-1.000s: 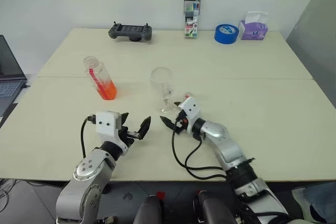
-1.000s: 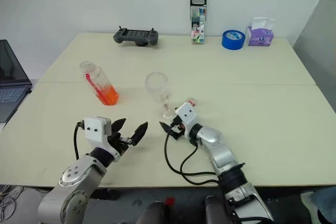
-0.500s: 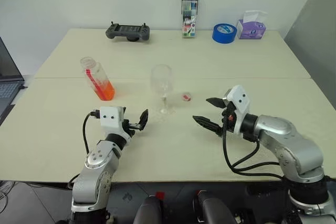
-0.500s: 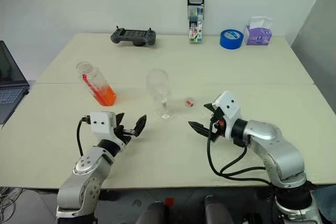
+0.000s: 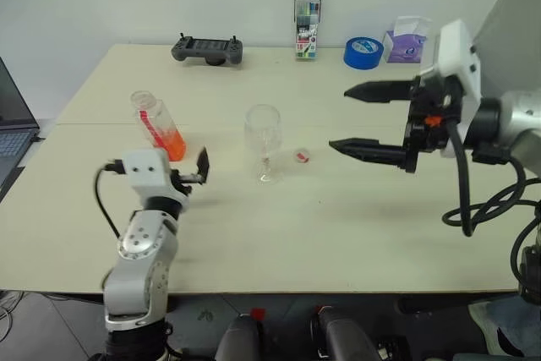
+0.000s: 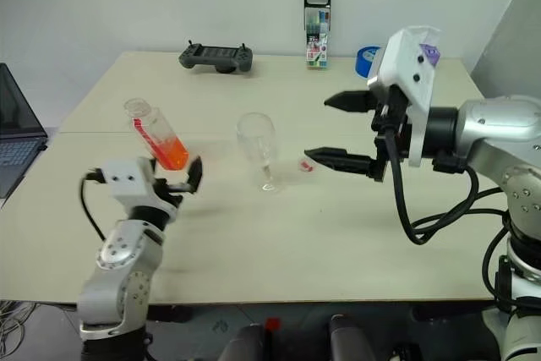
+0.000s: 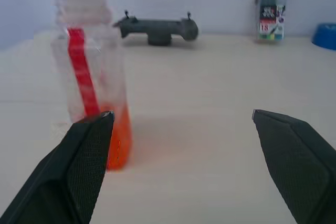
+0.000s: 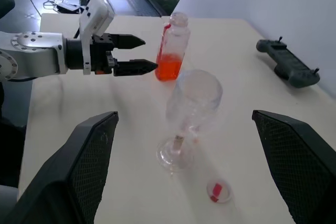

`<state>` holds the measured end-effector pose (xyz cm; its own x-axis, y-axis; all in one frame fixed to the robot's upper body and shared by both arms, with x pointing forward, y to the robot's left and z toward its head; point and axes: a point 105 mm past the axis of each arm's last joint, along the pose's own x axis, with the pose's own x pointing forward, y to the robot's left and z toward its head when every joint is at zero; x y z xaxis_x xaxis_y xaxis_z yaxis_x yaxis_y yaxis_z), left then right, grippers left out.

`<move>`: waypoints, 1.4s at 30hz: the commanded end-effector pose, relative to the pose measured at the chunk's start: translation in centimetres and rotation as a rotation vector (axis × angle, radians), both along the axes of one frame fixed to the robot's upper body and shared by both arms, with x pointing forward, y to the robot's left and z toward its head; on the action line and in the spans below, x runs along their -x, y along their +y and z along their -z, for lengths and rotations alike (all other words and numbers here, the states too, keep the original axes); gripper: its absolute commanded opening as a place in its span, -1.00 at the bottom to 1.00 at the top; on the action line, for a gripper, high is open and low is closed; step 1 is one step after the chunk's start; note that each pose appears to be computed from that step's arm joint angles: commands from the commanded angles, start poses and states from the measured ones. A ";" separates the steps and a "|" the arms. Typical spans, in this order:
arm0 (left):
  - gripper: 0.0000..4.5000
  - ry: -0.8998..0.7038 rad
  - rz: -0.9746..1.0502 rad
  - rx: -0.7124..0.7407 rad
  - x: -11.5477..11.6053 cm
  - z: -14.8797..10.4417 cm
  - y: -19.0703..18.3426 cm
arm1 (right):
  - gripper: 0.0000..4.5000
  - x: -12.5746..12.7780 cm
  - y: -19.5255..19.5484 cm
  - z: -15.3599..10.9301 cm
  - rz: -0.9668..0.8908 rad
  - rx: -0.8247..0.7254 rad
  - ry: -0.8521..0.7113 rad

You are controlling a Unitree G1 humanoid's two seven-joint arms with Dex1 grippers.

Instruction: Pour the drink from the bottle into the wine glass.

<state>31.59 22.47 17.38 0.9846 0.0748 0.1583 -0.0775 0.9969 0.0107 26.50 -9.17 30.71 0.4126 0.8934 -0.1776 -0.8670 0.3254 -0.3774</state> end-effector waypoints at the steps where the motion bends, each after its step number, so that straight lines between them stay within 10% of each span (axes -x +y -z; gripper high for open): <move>1: 1.00 -0.020 -0.014 -0.007 -0.2 -1.0 0.5 | 0.93 0.0 0.4 -1.1 -0.023 -0.007 -0.042; 7: 1.00 -0.024 -0.004 -0.017 -4.2 -1.4 0.6 | 0.93 -0.5 1.9 -1.6 -0.059 -0.016 -0.076; 42: 1.00 -0.058 0.024 -0.052 -8.8 -2.8 5.3 | 0.93 -1.1 0.4 -1.0 0.047 0.018 -0.091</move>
